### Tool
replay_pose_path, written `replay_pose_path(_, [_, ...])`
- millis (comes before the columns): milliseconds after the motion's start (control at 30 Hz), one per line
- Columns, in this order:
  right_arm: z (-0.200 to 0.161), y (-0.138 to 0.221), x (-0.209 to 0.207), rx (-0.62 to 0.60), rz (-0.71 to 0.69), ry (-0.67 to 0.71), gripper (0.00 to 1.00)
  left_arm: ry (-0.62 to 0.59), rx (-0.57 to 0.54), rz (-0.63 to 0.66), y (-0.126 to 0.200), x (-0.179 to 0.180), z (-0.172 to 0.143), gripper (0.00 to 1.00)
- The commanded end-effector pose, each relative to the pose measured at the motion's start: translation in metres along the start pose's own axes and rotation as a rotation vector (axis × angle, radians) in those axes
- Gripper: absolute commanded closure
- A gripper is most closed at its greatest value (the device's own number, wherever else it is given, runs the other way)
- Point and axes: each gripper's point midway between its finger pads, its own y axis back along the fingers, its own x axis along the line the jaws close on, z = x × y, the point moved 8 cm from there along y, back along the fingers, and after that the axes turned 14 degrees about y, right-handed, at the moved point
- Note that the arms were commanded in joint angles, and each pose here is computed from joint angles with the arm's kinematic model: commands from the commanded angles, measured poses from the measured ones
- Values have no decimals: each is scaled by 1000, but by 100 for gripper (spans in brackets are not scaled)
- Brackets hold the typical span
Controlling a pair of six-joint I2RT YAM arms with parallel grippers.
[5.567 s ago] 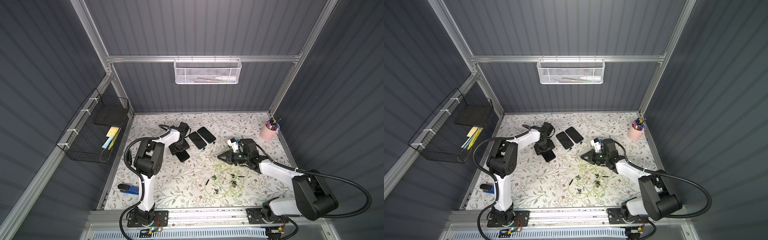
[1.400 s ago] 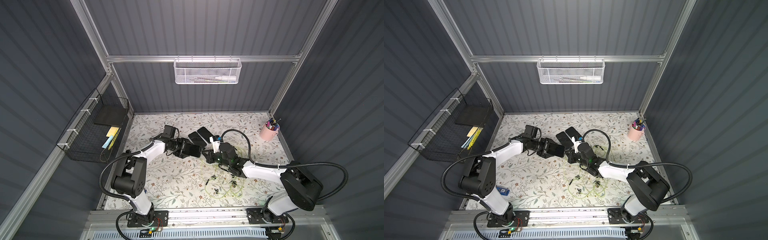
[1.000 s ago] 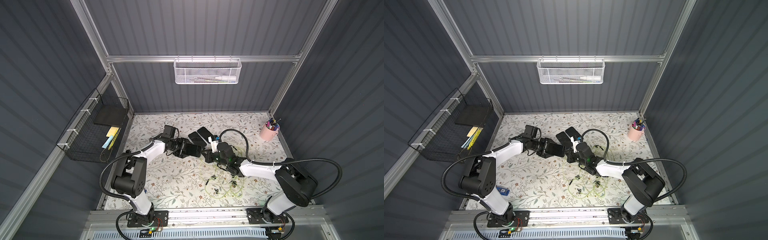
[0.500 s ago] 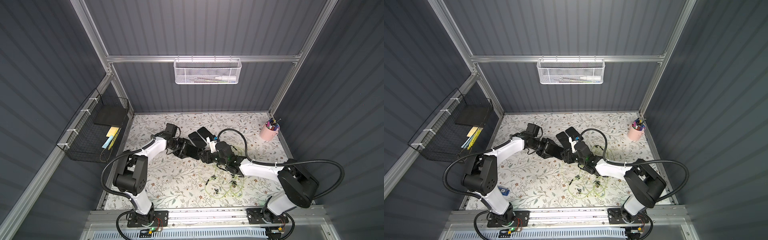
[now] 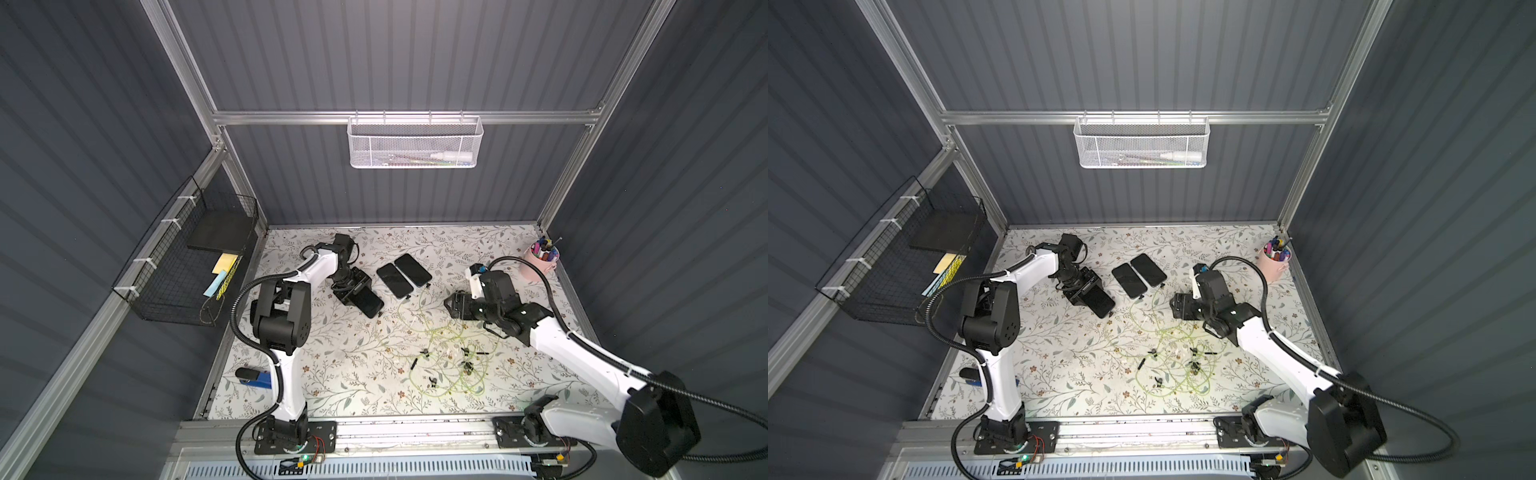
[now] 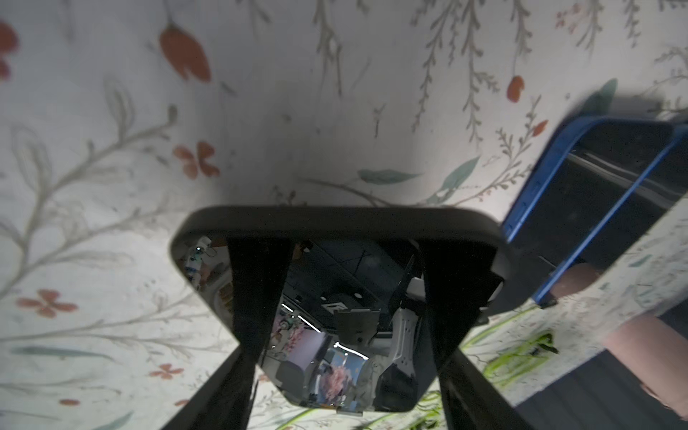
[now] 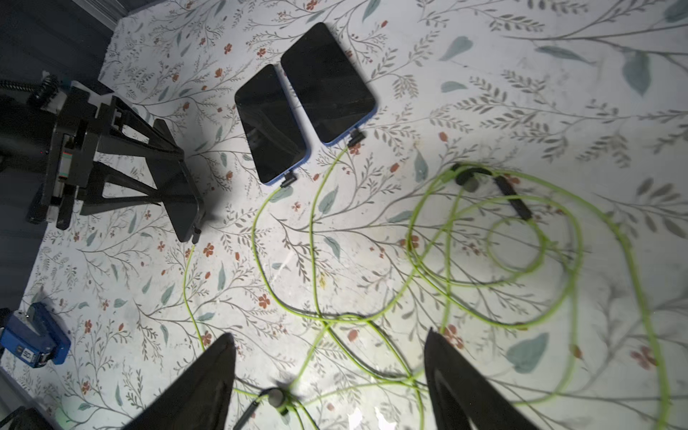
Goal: Plug wired earphones into phones
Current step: Insert the wired earphone into the phone, then place the phone at the center of the board.
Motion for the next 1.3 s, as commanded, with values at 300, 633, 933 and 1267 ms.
replay_pose_path(300, [-25, 3, -24, 63, -29, 24, 18, -253, 33, 224, -41, -18, -9, 88])
replay_pose_path(633, [-31, 6, -58, 65, -193, 58, 1, -328, -32, 188, -25, -29, -9, 5])
replay_pose_path(933, [-42, 3, -100, 79, -425, 107, 1, -464, -391, 113, 57, -21, 6, 0])
replay_pose_path(1267, [-40, -7, -129, -195, -589, 123, 1, -360, -953, 170, 72, 68, 60, 0])
